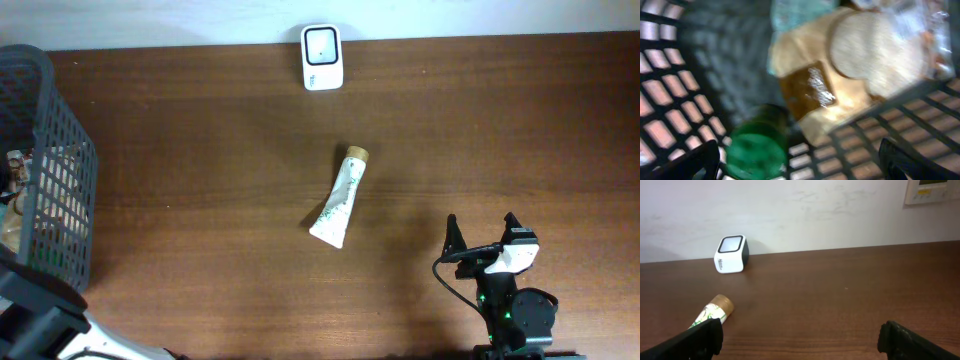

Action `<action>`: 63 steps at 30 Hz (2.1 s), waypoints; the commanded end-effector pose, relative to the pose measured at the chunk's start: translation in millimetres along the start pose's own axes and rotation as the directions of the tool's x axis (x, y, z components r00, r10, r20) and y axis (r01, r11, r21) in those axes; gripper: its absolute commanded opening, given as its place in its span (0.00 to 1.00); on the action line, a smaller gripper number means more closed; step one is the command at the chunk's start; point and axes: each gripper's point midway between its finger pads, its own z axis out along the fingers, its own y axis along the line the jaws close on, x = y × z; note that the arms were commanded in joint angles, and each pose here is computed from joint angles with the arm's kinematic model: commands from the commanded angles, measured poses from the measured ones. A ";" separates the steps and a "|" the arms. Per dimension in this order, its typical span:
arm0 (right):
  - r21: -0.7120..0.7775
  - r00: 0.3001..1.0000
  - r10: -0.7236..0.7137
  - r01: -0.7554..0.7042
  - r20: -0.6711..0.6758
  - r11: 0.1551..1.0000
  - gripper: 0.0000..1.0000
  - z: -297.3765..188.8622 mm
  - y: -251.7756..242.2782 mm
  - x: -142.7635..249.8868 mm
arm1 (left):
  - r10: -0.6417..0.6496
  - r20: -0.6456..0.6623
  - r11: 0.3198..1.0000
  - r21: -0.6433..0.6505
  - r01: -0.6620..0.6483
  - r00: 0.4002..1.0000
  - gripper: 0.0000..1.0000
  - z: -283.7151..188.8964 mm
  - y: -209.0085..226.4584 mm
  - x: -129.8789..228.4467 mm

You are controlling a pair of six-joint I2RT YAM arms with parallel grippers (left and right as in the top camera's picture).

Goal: Scan the item barcode
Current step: 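Reach the left gripper into the basket and grasp the rice bag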

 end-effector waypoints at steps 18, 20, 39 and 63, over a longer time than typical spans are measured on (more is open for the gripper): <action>-0.013 1.000 0.007 -0.007 -0.002 1.000 0.98 0.3 2.6 2.7 | 0.141 0.005 0.986 -0.087 -0.140 0.990 0.99 102.6 18.6 13.3; -0.013 1.000 0.007 -0.007 -0.002 1.000 0.98 0.3 2.6 2.7 | 0.140 0.001 0.988 -0.060 -0.140 0.990 0.99 104.9 14.0 14.7; -0.013 1.000 0.007 -0.007 -0.002 1.000 0.98 0.3 2.6 2.8 | 0.147 0.040 0.953 0.262 -0.152 0.988 0.99 142.6 -48.3 8.6; -0.013 1.000 0.007 -0.007 -0.002 1.000 0.98 0.3 2.6 2.7 | 0.189 0.085 0.911 0.357 -0.207 0.978 0.37 188.4 -89.0 4.0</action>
